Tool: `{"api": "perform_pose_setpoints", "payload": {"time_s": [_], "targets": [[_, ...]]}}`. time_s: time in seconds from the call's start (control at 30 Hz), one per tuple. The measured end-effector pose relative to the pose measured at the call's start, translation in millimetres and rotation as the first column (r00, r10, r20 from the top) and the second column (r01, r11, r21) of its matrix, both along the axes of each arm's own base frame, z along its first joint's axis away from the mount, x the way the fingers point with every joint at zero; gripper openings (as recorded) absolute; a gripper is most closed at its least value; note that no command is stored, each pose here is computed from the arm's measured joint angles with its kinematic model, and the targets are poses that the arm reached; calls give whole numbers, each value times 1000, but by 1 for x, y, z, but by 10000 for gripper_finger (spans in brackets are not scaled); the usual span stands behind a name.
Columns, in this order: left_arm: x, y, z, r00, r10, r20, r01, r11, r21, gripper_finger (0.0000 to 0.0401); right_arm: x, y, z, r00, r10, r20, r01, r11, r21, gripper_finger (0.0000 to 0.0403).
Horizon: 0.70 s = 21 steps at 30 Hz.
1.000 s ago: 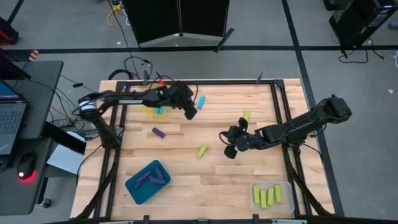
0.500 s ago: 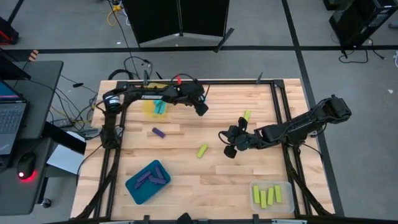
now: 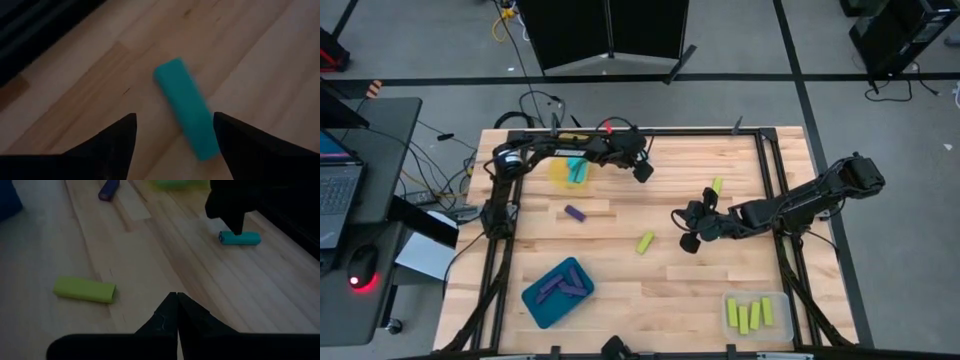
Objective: Sort blocks
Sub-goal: Put the blue block into the yellow bin
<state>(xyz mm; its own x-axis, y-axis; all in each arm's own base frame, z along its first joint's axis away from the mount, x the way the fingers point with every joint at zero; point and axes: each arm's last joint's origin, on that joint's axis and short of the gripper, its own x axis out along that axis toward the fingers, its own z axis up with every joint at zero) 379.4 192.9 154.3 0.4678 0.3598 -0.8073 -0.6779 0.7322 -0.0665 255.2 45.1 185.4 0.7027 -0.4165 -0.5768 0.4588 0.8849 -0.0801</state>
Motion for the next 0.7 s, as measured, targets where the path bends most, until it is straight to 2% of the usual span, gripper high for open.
{"api": "perform_pose_setpoints", "payload": {"time_s": [0.37, 0.53, 0.7], "targets": [[1, 1, -11, 1000, 3, -29, -3, 1000, 5, 271, 0, 0, 0, 1000, 5, -1, -5, 1000, 6, 10], [-1, 1, -11, 996, -30, -81, 34, 998, 50, 270, 0, 0, 0, 1000, 4, -1, -4, 1000, 7, 10], [-2, 1, -12, 980, -126, -154, 141, 986, 90, 258, 0, 0, 0, 1000, 5, -1, -5, 1000, 6, 10]]}}
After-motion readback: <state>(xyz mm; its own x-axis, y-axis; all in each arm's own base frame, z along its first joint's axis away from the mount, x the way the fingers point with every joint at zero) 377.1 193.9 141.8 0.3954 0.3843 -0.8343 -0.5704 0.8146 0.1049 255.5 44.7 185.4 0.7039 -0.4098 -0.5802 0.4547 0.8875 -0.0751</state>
